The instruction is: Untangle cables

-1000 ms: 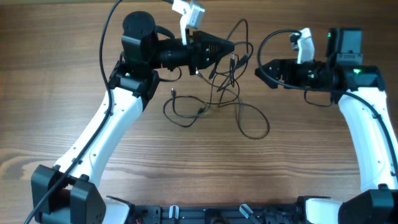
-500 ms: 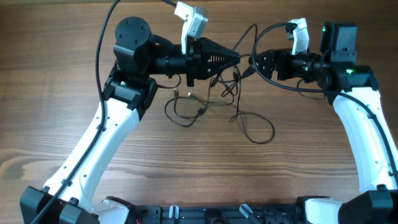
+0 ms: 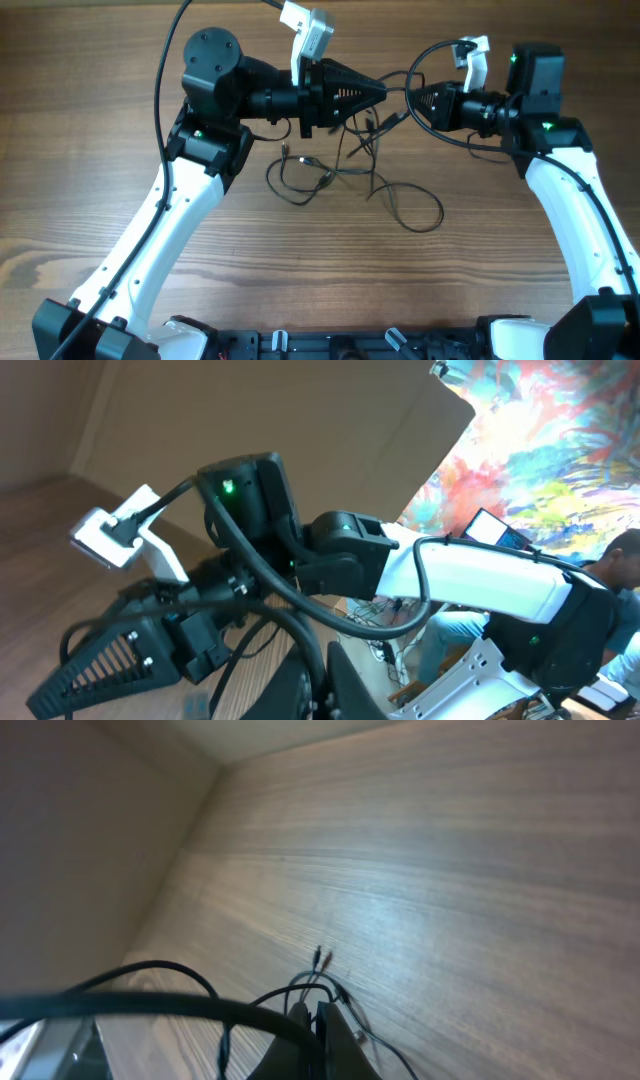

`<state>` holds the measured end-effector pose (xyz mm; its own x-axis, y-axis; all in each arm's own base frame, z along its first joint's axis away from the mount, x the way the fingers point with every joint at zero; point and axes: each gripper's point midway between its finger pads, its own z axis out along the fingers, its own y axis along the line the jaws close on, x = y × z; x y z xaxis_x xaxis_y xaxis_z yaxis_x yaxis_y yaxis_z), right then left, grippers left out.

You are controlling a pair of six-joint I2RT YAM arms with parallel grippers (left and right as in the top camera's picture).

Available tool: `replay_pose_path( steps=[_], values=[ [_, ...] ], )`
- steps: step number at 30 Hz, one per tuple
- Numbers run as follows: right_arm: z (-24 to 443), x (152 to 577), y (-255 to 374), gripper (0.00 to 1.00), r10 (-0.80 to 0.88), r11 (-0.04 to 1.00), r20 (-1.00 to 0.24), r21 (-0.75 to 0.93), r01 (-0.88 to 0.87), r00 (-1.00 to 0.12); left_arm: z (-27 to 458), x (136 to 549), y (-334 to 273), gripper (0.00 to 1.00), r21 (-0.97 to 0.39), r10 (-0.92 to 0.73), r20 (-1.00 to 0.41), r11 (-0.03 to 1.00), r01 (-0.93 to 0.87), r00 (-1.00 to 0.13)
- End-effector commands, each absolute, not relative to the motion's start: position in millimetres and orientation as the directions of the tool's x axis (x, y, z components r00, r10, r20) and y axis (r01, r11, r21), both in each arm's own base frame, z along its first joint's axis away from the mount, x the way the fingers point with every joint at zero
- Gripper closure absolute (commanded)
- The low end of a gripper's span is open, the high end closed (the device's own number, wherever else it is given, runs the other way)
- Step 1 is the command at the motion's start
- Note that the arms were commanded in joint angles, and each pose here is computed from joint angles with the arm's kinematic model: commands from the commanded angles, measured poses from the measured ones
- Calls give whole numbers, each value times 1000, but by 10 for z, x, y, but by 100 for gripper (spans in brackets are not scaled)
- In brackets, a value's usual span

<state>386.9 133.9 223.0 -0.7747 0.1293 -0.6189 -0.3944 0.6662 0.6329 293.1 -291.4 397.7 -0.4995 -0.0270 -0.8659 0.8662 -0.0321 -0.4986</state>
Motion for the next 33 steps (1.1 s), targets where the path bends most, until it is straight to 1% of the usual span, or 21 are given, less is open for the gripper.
replay_pose_path(
  steps=[1, 3, 5, 7, 9, 11, 15, 18, 21, 23, 25, 28, 31, 33],
  values=[
    [2061, 3986, 1047, 96, 271, 724, -533, 662, -196, -802, 4078, 2943, -2809, 78, -472, -43, -880, -22, 881, -473],
    [2030, 3994, 882, 96, 315, 725, -505, 675, -140, -804, 4062, 3040, -2709, 67, -480, -57, -876, 9, 877, -479],
    [2009, 3957, 765, 96, 335, 713, -478, 692, -113, -812, 4020, 3154, -2586, 64, -484, -68, -874, 50, 874, -480],
    [1984, 3925, 647, 96, 352, 709, -460, 700, -89, -815, 3902, 3286, -2443, 64, -487, -67, -874, 112, 866, -482],
    [1951, 3912, 490, 96, 389, 708, -437, 705, -40, -811, 3696, 3454, -2295, 64, -527, -70, -848, 212, 823, -525],
    [1922, 3895, 361, 96, 418, 707, -419, 707, -1, -806, 3512, 3526, -2219, 64, -548, -57, -829, 280, 788, -556],
    [1878, 3858, 138, 96, 469, 701, -389, 711, 66, -793, 3080, 3535, -2130, 59, -571, 10, -779, 402, 716, -626],
    [1853, 3827, 119, 96, 464, 705, -385, 705, 70, -798, 2754, 3465, -2084, 57, -563, 84, -737, 472, 679, -670],
    [1824, 3784, 132, 96, 467, 700, -359, 709, 89, -808, 2478, 3543, -1973, 57, -558, 93, -679, 580, 594, -728],
    [1807, 3754, 127, 96, 470, 702, -348, 704, 104, -811, 2358, 3582, -1929, 57, -553, 95, -654, 617, 560, -750],
    [1850, 3714, 82, 96, 457, 736, -378, 669, 103, -805, 2235, 3626, -1922, 58, -559, 99, -631, 630, 539, -770],
    [2128, 3643, -13, 96, 447, 790, -453, 604, 102, -771, 2151, 3653, -1922, 60, -566, 101, -614, 635, 526, -783],
    [2601, 3516, -122, 96, 435, 844, -557, 527, 104, -707, 2158, 3663, -1924, 61, -563, 100, -619, 635, 529, -779],
    [3055, 3387, -105, 96, 373, 883, -661, 469, 29, -651, 2158, 3663, -1924, 61, -563, 101, -619, 635, 530, -779]
  ],
)
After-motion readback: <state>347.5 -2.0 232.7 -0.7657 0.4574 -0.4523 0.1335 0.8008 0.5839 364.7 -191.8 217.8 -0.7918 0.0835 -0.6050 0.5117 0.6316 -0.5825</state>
